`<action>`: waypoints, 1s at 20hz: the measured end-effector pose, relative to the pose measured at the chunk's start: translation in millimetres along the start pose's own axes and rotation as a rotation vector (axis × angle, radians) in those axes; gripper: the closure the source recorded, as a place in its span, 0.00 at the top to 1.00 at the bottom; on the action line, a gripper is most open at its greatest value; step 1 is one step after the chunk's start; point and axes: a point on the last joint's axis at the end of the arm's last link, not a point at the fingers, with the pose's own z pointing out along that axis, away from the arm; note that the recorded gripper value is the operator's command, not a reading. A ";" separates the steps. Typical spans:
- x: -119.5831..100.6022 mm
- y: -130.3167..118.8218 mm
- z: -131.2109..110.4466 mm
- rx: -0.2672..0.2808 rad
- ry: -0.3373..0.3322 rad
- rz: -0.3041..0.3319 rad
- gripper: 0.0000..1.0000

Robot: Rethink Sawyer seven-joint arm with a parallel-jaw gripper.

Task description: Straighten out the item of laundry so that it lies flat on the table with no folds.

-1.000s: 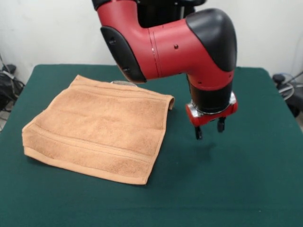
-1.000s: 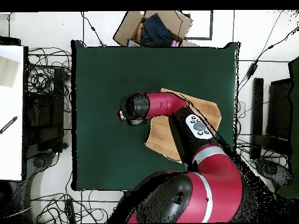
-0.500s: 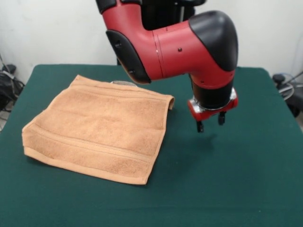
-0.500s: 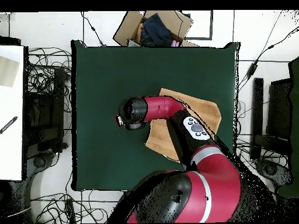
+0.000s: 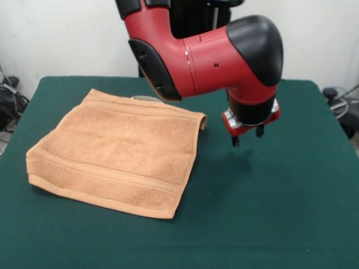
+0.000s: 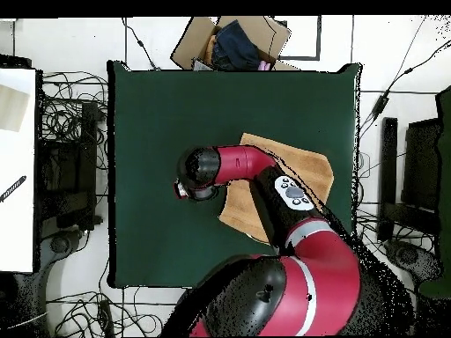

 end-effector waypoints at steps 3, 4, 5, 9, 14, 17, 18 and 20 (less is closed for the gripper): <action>2.0 0.2 7.8 -0.014 0.025 0.003 1.00; 2.1 0.0 9.4 -0.016 0.029 0.004 1.00; 2.3 -0.3 11.0 -0.019 0.034 0.004 1.00; 2.9 -0.7 19.1 -0.030 0.049 0.007 1.00; 2.6 -4.2 26.2 -0.046 0.070 0.017 1.00; 1.5 -7.9 25.8 -0.052 0.094 0.023 1.00; 0.8 -8.5 25.7 -0.055 0.100 0.024 1.00; -0.7 -9.7 25.5 -0.061 0.112 0.026 1.00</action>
